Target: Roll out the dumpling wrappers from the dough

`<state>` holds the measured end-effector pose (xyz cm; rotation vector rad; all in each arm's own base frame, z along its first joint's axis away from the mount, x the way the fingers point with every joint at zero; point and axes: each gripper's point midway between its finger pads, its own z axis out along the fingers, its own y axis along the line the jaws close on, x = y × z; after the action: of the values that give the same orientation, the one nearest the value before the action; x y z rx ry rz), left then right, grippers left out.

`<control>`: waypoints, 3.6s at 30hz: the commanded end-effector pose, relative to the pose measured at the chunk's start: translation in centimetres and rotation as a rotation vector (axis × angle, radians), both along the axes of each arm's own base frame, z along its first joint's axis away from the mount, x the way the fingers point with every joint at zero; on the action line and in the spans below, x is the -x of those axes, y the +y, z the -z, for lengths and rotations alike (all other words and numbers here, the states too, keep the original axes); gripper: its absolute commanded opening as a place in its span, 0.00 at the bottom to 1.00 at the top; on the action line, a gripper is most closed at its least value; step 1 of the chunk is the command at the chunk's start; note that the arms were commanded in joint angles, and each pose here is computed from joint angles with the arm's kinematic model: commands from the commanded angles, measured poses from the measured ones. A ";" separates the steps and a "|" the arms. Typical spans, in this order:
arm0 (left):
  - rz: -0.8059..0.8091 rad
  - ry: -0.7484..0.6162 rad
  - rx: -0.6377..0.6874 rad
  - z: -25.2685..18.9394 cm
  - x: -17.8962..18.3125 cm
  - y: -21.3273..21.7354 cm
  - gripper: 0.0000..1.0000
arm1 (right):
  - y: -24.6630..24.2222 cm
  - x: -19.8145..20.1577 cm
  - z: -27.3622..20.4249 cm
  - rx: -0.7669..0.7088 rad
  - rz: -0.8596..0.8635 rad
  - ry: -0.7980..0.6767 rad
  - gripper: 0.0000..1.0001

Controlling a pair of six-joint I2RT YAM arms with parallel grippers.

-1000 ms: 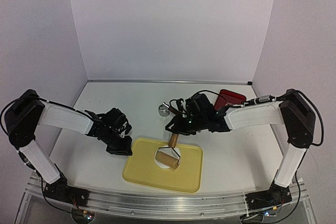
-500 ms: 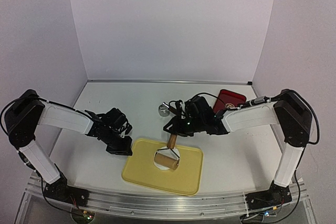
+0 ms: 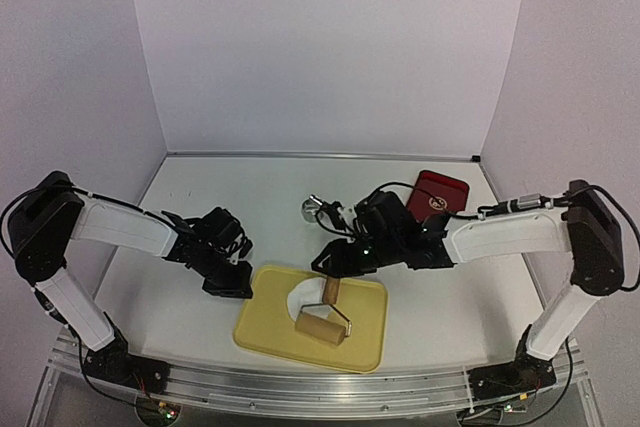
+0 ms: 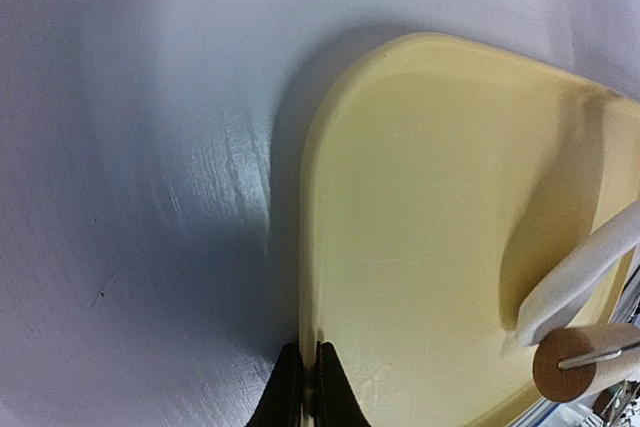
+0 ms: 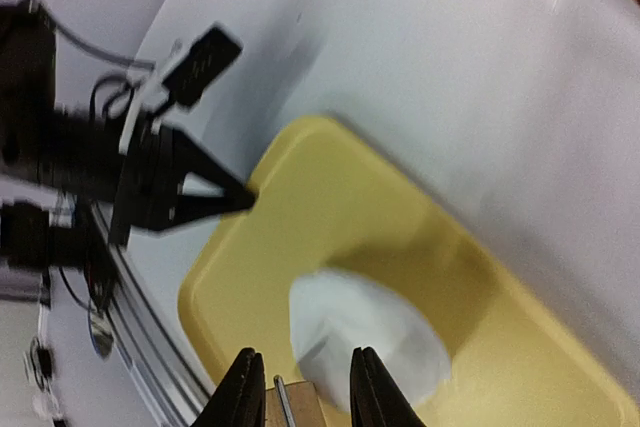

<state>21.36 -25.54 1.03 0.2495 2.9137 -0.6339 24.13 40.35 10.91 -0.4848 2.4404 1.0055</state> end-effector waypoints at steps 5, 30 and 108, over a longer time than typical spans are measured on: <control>-0.040 -0.016 -0.023 -1.0 1.0 1.9 0.00 | -2.4 6.3 -5.6 0.046 -0.187 0.074 0.00; -0.267 -0.164 0.271 -14.4 -1.6 1.7 0.87 | -23.2 -4.6 -3.7 0.221 0.444 0.044 0.00; -0.105 -0.231 0.112 -8.8 -28.1 -9.2 0.00 | -19.1 -7.6 -0.6 0.404 0.345 0.160 0.77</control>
<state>48.40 -35.69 3.52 0.1128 2.7661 -0.7664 33.08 18.31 12.31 0.0025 2.7006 0.4319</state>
